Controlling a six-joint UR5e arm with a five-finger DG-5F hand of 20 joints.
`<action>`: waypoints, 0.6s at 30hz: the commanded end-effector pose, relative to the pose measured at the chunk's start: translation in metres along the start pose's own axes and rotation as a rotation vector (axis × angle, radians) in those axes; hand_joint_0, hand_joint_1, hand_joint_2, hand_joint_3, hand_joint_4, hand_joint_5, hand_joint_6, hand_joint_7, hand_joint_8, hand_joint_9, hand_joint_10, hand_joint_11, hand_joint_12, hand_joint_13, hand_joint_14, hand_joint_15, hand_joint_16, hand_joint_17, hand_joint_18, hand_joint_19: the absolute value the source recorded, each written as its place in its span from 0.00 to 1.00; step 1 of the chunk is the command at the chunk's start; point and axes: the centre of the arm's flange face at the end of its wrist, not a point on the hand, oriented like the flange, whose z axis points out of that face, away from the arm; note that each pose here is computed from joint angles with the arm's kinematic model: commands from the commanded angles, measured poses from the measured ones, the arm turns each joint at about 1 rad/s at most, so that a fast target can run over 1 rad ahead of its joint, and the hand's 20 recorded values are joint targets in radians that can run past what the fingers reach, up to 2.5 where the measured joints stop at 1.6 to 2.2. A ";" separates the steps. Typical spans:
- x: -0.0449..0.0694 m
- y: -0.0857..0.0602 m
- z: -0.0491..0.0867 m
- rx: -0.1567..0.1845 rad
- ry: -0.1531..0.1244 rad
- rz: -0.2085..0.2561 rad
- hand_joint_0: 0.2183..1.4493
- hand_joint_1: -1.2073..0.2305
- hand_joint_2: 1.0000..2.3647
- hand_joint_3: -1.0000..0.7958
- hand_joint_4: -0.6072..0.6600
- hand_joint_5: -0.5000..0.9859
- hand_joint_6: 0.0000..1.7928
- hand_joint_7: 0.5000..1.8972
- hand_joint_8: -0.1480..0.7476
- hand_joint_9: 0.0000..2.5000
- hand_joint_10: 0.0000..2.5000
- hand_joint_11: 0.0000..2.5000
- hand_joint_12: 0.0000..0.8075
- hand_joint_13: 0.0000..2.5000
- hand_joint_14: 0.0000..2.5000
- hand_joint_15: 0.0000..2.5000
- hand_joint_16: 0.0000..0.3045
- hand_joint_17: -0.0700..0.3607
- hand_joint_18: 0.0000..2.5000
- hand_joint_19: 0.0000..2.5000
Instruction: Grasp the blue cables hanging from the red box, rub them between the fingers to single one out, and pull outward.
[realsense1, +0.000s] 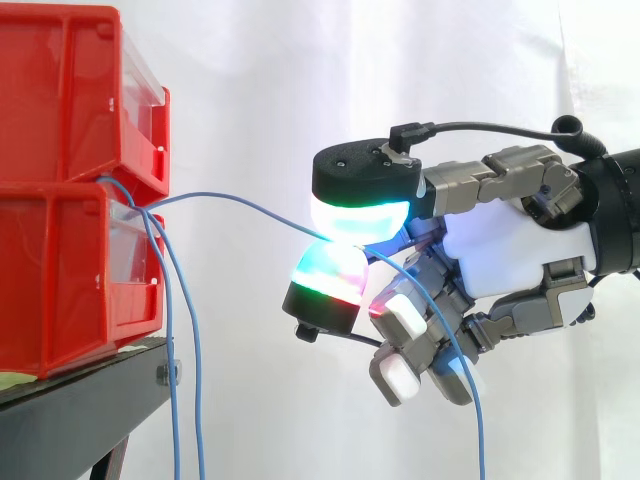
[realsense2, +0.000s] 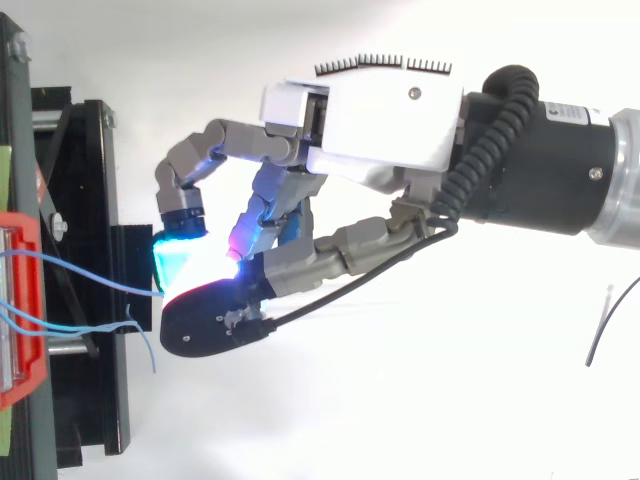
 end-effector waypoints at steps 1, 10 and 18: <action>0.000 0.000 0.000 0.000 0.000 0.000 0.30 0.27 0.01 0.63 0.49 0.27 0.49 0.54 0.58 0.49 0.01 0.26 0.58 0.42 0.01 0.21 0.23 0.53 0.48 0.24; 0.000 0.000 0.000 0.000 0.000 0.000 0.30 0.27 0.01 0.63 0.49 0.27 0.49 0.54 0.58 0.49 0.00 0.26 0.58 0.42 0.01 0.21 0.23 0.53 0.48 0.24; 0.000 0.000 0.000 0.000 0.000 0.000 0.31 0.26 0.01 0.63 0.49 0.27 0.49 0.54 0.58 0.48 0.01 0.26 0.58 0.42 0.01 0.21 0.23 0.53 0.47 0.24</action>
